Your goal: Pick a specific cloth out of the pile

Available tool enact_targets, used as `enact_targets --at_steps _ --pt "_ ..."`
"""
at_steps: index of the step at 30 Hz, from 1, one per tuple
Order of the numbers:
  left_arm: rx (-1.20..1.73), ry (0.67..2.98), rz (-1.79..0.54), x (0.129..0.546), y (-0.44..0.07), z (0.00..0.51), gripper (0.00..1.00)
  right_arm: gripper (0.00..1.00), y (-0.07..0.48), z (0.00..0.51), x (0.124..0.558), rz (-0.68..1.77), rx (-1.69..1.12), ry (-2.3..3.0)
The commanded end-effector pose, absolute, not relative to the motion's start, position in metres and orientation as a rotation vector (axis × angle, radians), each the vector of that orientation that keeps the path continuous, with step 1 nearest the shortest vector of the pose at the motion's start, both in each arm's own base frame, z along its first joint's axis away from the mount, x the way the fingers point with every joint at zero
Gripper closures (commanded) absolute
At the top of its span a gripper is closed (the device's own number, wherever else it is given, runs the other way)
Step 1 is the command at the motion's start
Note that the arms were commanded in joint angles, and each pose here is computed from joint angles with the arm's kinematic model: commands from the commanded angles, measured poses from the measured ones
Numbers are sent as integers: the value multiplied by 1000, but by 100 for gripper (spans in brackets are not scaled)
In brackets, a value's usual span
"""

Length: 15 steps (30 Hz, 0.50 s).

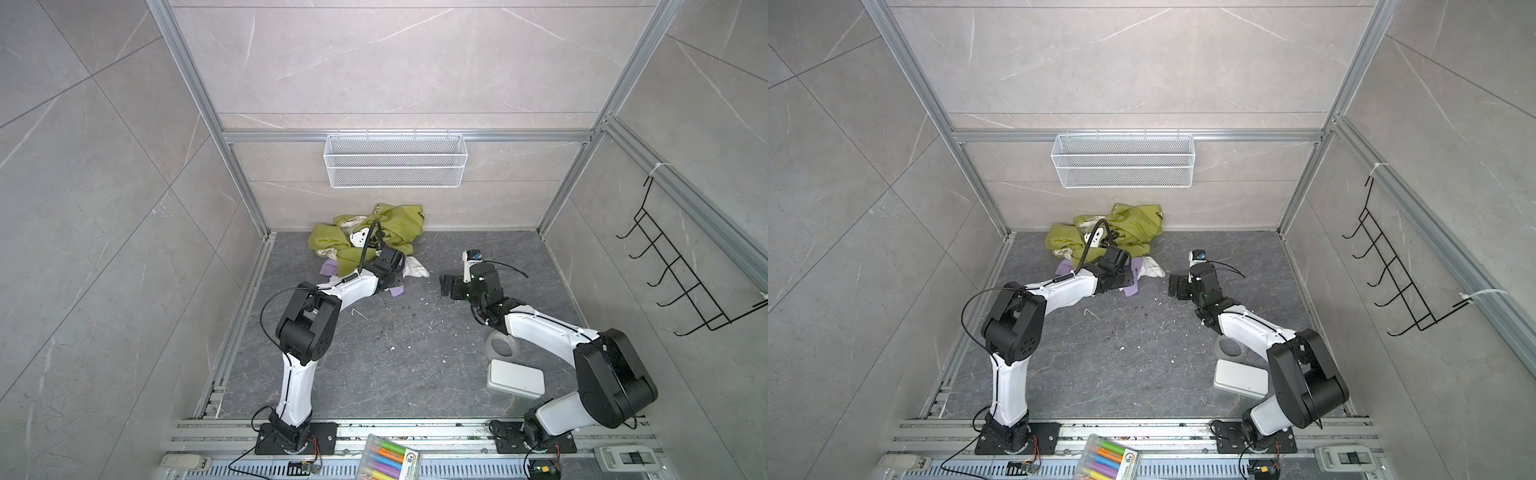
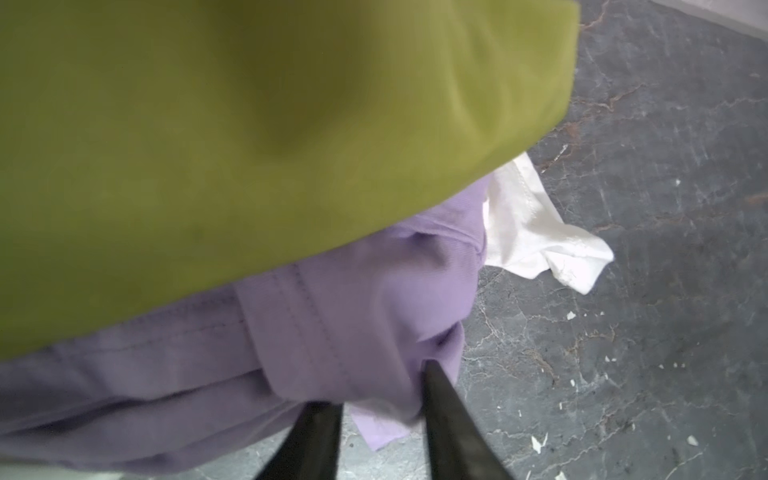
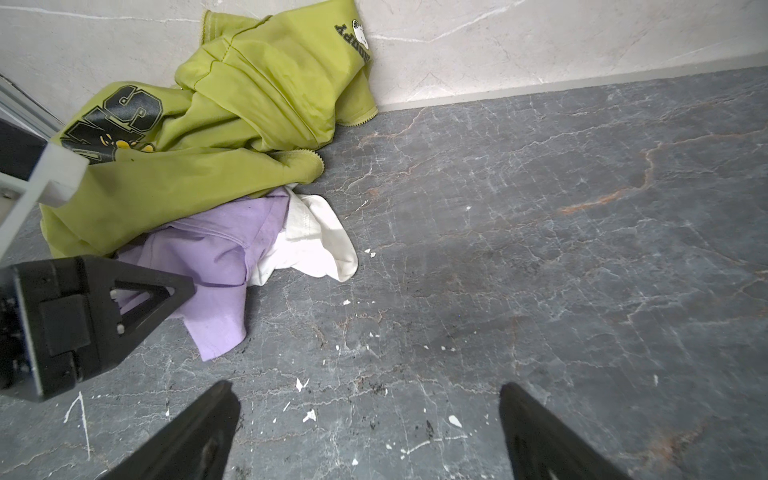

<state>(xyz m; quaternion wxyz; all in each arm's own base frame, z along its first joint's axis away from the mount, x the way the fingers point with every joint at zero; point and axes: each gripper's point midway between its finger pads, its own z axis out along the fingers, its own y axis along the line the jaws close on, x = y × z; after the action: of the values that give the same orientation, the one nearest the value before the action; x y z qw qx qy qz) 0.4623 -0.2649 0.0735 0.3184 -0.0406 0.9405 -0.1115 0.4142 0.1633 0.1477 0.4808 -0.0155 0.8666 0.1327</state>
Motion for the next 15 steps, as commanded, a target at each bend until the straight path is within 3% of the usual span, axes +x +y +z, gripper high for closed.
enact_targets --at_steps 1,12,15 --pt "-100 2414 -287 478 -264 93 75 0 170 158 418 338 -48 2094" --pt "-93 2388 -272 478 -257 109 98 0 162 163 412 305 -49 2082" --pt "-95 2365 -274 479 -255 121 100 0 165 165 411 327 -59 2074"
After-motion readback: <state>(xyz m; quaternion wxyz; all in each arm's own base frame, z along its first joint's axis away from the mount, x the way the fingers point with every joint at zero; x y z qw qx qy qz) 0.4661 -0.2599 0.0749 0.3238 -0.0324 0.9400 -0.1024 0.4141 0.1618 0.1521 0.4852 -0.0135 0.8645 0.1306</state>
